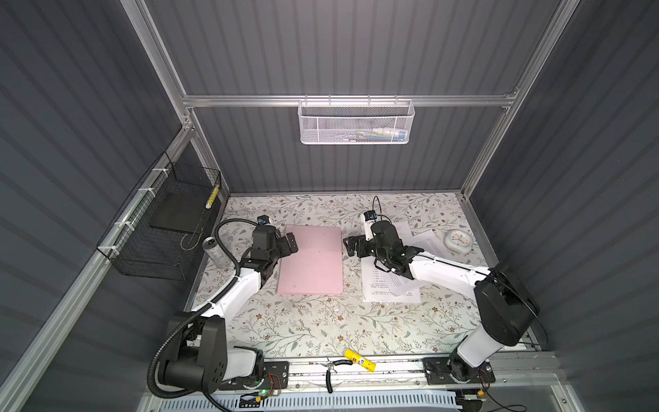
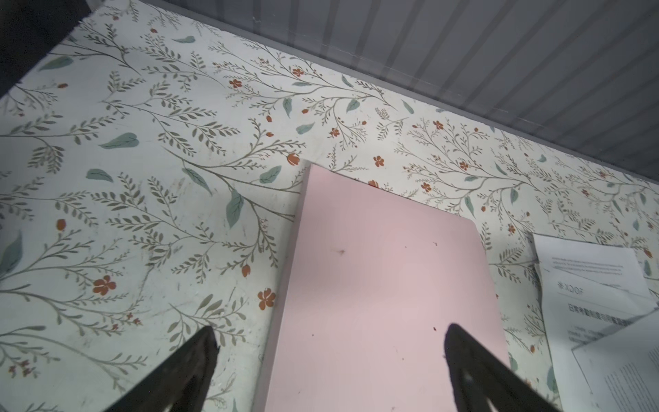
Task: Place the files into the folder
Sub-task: 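Move left gripper to folder's near edge while right gripper reaches its far edge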
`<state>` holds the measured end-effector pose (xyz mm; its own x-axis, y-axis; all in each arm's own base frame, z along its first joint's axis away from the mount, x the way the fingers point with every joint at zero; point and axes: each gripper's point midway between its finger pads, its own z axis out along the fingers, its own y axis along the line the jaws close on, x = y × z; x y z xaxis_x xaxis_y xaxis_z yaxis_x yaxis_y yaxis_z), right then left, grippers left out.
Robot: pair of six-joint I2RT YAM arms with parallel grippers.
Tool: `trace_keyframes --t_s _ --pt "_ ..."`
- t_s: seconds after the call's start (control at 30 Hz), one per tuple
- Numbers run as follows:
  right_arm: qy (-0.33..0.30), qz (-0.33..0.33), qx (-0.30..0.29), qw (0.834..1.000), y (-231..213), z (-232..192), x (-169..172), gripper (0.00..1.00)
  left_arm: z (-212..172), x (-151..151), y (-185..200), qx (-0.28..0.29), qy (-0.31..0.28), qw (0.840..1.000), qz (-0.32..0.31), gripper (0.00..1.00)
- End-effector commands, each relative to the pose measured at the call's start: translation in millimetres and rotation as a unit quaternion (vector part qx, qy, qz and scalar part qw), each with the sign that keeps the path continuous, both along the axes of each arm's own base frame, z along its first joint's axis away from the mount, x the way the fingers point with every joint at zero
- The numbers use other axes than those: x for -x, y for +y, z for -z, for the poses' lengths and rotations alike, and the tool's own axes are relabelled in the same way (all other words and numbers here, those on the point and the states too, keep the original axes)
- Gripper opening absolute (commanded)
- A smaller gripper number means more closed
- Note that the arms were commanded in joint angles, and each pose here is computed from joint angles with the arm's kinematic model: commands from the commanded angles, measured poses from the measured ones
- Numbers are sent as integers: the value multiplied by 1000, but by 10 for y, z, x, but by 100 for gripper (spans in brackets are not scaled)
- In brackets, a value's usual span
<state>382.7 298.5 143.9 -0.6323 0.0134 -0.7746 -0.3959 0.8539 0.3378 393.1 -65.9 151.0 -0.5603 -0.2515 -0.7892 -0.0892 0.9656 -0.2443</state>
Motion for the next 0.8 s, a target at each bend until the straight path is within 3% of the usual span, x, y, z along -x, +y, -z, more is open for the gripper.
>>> trace_keyframes --t_s 0.0,0.07,0.13,0.23,0.43,0.77 --pt "82 -18 -69 994 142 96 41 99 49 49 238 -18 -8 998 -55 100" --pt "103 -30 -67 992 194 161 48 99 88 86 284 0 -13 998 -62 100" --pt "101 -53 -86 990 255 162 89 99 170 86 285 -2 20 998 -59 100" --pt "116 -58 -118 984 302 190 88 99 285 36 171 -7 48 999 -19 99" --pt "193 -75 -154 966 388 430 59 79 442 55 97 -1 56 998 2 98" --pt "258 -80 -152 951 483 767 79 79 800 50 53 1 92 996 13 98"
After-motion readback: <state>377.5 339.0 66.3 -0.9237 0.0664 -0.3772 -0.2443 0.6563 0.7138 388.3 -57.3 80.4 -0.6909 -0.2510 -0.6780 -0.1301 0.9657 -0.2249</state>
